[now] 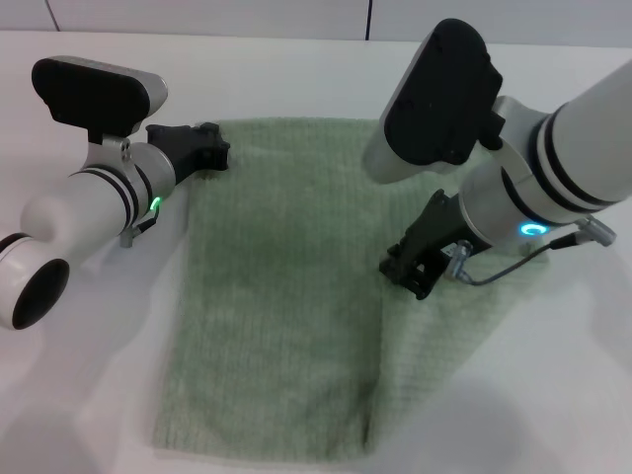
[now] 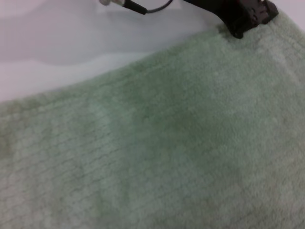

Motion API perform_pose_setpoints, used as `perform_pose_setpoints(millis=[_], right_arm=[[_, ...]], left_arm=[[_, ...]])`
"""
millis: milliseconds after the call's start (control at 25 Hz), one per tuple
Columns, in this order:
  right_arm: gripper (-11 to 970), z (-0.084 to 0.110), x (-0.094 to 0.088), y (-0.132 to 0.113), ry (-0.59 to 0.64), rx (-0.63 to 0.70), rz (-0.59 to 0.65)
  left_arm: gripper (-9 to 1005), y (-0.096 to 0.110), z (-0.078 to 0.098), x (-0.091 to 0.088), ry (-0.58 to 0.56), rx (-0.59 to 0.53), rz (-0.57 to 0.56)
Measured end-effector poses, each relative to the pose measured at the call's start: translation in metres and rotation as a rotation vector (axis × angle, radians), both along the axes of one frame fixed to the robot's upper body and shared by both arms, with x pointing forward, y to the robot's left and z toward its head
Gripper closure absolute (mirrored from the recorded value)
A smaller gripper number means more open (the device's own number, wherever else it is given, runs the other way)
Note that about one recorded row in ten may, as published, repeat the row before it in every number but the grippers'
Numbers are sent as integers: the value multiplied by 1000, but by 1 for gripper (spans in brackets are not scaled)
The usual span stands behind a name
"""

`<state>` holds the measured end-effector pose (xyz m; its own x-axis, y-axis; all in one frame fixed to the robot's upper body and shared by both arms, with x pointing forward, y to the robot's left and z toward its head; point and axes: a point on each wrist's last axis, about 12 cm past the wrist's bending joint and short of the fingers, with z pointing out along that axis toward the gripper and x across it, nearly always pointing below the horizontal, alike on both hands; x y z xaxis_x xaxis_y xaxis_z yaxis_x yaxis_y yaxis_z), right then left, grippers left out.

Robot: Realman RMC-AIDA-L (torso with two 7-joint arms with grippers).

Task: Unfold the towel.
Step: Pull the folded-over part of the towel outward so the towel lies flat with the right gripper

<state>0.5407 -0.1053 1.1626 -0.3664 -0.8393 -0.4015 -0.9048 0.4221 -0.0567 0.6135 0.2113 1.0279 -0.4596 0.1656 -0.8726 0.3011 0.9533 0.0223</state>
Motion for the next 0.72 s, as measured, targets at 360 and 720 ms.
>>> perform_pose_setpoints(millis=[360, 720], right_arm=[[855, 20, -23, -10, -34, -19, 6], [850, 41, -44, -18, -106, -58, 1]], left_arm=[[997, 0, 0, 0, 1, 8, -6], [997, -1, -1, -1, 3, 12, -12]])
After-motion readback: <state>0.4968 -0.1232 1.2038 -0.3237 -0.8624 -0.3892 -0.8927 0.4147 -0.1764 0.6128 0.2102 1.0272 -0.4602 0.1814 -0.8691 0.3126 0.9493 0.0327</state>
